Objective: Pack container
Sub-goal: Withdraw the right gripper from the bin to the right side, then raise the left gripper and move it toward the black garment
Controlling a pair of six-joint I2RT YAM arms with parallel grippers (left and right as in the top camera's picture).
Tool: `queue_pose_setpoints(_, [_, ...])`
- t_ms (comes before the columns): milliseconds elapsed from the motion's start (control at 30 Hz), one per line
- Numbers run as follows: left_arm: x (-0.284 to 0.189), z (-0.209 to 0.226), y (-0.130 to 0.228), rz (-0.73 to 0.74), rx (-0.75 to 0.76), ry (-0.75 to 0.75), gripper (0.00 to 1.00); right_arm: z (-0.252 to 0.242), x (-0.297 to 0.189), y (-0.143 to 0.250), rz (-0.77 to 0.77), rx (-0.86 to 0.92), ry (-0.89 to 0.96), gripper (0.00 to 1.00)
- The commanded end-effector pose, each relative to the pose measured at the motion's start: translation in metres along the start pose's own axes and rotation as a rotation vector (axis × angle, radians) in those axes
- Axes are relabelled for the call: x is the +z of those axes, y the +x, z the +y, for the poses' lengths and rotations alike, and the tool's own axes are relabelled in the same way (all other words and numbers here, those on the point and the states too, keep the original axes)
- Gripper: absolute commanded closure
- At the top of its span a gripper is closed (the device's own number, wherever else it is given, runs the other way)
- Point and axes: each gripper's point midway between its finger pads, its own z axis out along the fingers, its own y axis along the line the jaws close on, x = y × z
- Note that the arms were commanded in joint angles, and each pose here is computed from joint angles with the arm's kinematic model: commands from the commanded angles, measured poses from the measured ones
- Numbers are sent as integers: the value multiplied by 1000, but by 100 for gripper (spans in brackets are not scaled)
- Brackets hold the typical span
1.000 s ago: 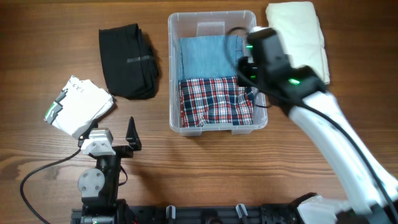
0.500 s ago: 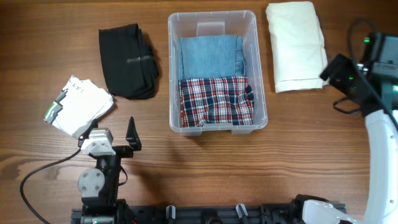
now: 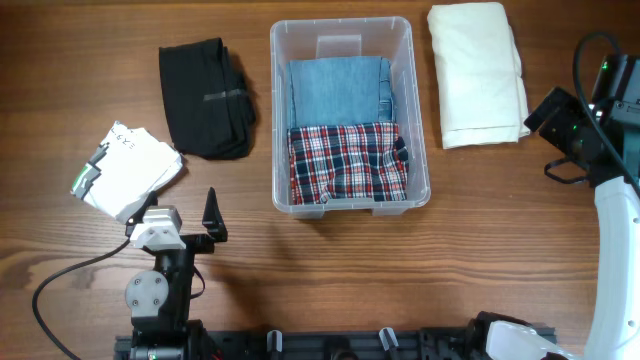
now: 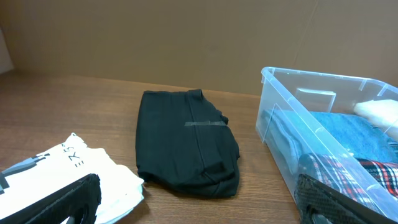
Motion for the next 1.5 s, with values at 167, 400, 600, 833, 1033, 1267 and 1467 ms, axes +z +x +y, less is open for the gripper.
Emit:
queue_pose_setpoints(167, [0, -3, 3, 4, 20, 14, 0, -1, 2, 0, 4, 6, 10, 0])
queue_pose_setpoints(400, [0, -8, 3, 10, -152, 43, 0, -1, 2, 0, 4, 6, 10, 0])
queue_pose_setpoints(600, [-5, -31, -32, -75, -613, 207, 0, -1, 2, 0, 4, 6, 10, 0])
queue_pose_setpoints(833, [-14, -41, -52, 20, -642, 214, 1, -1, 2, 0, 4, 7, 10, 0])
queue_pose_setpoints(1033, [-2, -44, -96, 145, -548, 142, 0, -1, 2, 0, 4, 6, 10, 0])
queue_pose_setpoints(1267, [64, -32, -111, 580, -408, -75, 1, -1, 2, 0, 4, 6, 10, 0])
queue_pose_setpoints(1467, [126, -16, -146, 720, -373, -183, 0, -1, 2, 0, 4, 6, 10, 0])
